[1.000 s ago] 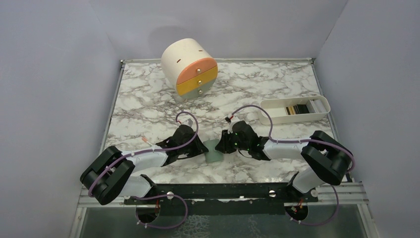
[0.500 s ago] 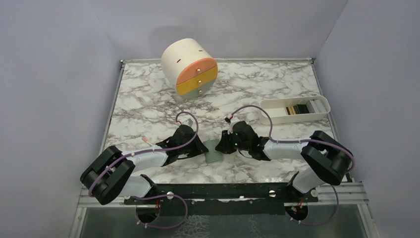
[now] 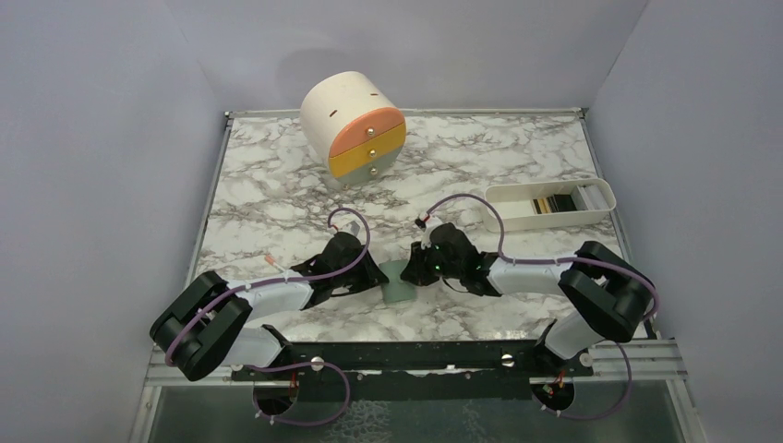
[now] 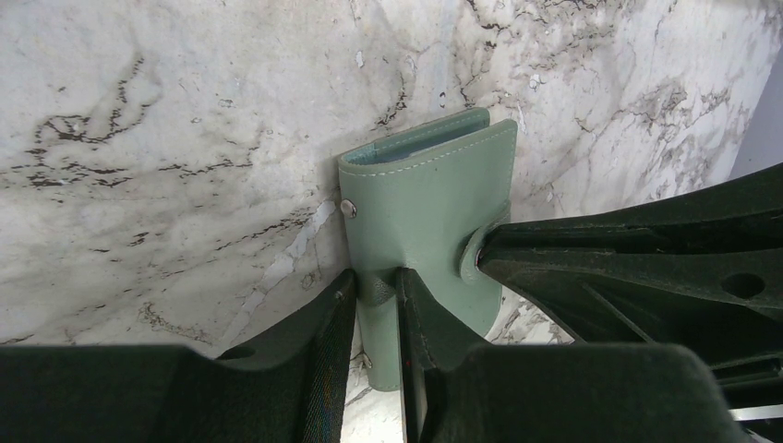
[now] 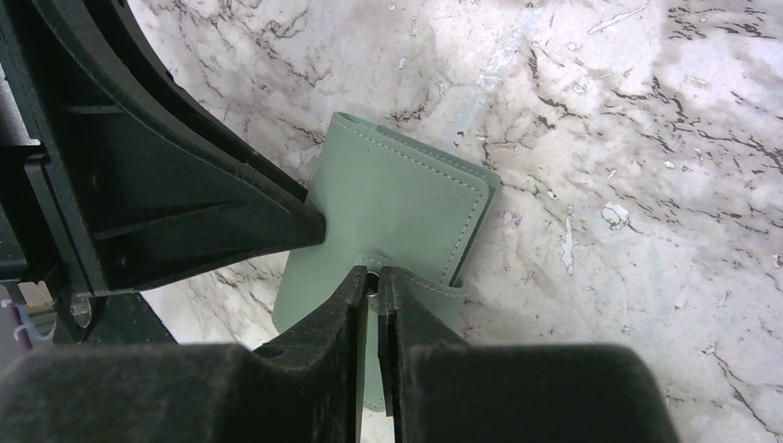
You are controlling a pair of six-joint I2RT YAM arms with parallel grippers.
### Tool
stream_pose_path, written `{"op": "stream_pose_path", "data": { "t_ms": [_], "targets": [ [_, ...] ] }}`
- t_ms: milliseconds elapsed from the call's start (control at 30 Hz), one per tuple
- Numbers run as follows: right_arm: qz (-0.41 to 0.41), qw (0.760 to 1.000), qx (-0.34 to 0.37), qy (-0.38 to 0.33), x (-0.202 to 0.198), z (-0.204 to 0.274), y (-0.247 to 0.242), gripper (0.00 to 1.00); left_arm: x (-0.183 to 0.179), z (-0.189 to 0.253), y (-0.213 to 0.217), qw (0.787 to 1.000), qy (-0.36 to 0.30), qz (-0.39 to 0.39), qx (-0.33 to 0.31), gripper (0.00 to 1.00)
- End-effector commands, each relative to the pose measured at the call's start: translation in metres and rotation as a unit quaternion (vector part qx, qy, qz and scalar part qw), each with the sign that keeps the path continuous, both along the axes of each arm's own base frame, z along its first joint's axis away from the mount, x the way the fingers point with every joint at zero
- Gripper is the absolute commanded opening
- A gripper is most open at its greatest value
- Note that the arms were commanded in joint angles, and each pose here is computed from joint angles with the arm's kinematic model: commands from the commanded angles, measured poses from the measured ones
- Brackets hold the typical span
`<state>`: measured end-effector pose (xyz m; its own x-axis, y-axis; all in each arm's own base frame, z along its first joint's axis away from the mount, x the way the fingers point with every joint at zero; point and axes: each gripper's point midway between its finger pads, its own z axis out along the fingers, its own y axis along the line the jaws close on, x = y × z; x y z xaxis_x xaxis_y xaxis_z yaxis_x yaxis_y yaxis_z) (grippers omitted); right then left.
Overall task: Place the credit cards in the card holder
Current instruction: Close the card holder at the center of the board.
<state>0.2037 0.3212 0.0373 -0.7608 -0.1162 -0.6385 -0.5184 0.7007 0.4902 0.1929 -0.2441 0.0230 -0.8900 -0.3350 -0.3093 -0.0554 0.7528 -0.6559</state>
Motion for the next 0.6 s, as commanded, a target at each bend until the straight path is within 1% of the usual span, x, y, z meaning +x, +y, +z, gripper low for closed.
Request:
{"op": "stream_pose_path", "data": {
  "t_ms": [0,333,433,567],
  "targets": [
    [0.028,0.997,-0.061,0.041,-0.024,-0.032,-0.010,0.10,-0.008,-0.007,0.000,1.000,0.016,-0.012,0.003,0.24],
    [0.034,0.993,-0.103,0.036,-0.036,-0.046,-0.023,0.09,-0.009,-0.005,0.000,1.000,0.016,-0.010,0.003,0.25],
    [0.034,0.991,-0.127,0.026,-0.038,-0.048,-0.029,0.09,-0.009,-0.006,0.001,1.000,0.017,-0.008,0.005,0.25],
    [0.027,0.986,-0.158,0.032,-0.041,-0.058,-0.042,0.09,-0.010,-0.007,0.001,1.000,0.021,-0.010,0.005,0.25]
  ]
}}
